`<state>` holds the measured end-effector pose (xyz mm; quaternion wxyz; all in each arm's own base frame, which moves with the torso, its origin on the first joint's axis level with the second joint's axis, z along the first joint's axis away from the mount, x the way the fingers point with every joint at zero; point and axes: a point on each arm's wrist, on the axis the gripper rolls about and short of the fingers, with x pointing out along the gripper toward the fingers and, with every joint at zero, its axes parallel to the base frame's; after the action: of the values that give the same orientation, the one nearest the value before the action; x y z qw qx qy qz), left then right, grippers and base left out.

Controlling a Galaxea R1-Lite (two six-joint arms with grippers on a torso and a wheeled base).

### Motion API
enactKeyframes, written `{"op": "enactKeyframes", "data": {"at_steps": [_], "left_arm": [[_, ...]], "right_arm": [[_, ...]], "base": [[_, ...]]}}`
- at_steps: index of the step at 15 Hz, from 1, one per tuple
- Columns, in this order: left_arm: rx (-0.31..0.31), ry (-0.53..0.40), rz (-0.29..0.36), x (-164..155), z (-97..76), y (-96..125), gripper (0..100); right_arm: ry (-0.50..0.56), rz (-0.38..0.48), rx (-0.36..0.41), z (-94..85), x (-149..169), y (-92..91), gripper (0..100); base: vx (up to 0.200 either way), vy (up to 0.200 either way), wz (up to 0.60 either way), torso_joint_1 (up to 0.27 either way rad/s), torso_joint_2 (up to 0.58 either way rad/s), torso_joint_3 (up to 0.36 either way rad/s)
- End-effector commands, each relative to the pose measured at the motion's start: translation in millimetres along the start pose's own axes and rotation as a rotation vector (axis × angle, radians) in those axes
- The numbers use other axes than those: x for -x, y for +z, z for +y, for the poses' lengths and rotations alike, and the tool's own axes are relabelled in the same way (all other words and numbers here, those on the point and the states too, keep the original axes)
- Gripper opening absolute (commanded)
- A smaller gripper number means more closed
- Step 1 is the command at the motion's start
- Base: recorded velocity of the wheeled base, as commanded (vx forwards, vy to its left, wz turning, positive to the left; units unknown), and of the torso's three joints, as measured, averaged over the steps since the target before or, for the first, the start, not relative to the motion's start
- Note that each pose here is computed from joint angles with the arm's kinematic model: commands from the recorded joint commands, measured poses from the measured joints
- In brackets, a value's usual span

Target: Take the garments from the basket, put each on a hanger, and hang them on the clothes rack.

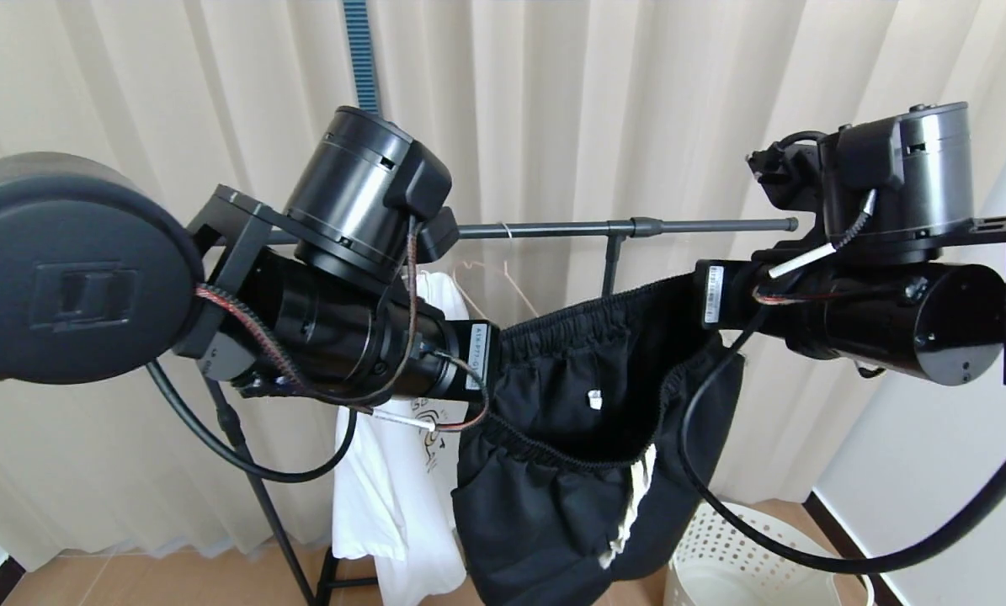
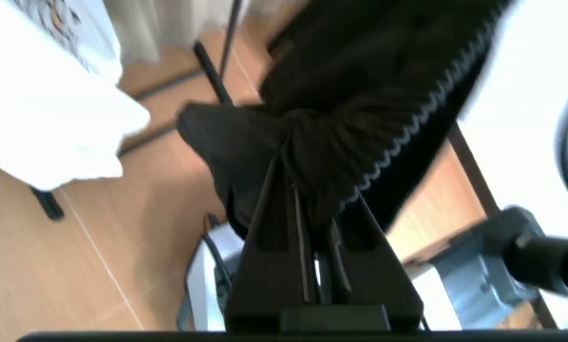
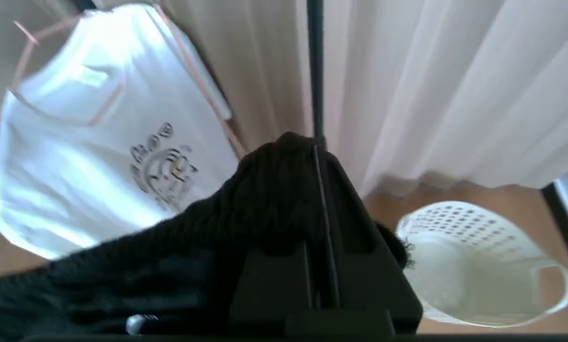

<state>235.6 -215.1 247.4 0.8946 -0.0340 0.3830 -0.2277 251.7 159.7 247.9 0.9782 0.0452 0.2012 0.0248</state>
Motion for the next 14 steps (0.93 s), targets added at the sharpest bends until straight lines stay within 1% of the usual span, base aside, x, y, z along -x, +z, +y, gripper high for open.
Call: {"op": "enactKeyframes", "data": {"at_steps": [1,2,3,6,7,9,11,14], "left_arm": [[-0.001,0.044,0.012,-36,-4.4,8,0],[-0.005,0.046,0.015,-44,-7.5,10,0],[-0.011,0.040,0.017,-48,-11.7,10,0],[-0.019,0.030,0.005,-48,-15.7,14,0],[-0.030,0.028,0.007,-47,-15.8,13,100],[-0.031,0.025,0.004,-42,-15.1,12,100],[-0.043,0.013,0.007,-30,-12.0,8,100],[-0.040,0.017,0.005,-28,-9.7,7,100]], "right_arm": [[-0.011,0.005,0.086,-17.8,21,-9.6,0],[-0.013,0.008,0.131,-22.3,27,-13.0,0],[-0.019,0.005,0.147,-26.6,30,-14.0,0],[-0.033,0.006,0.146,-30.8,29,-12.9,0],[-0.038,0.008,0.146,-31.5,27,-13.1,0],[-0.051,0.005,0.139,-34.5,25,-10.9,0],[-0.092,-0.002,0.123,-45.2,20,-5.7,0],[-0.108,-0.019,0.119,-51.6,23,-0.4,0]], "base": [[0.000,0.000,0.00,0.000,0.00,0.000],[0.000,0.000,0.00,0.000,0.00,0.000],[0.000,0.000,0.00,0.000,0.00,0.000],[0.000,0.000,0.00,0.000,0.00,0.000],[0.000,0.000,0.00,0.000,0.00,0.000],[0.000,0.000,0.00,0.000,0.00,0.000],[0.000,0.000,0.00,0.000,0.00,0.000],[0.000,0.000,0.00,0.000,0.00,0.000]]}}
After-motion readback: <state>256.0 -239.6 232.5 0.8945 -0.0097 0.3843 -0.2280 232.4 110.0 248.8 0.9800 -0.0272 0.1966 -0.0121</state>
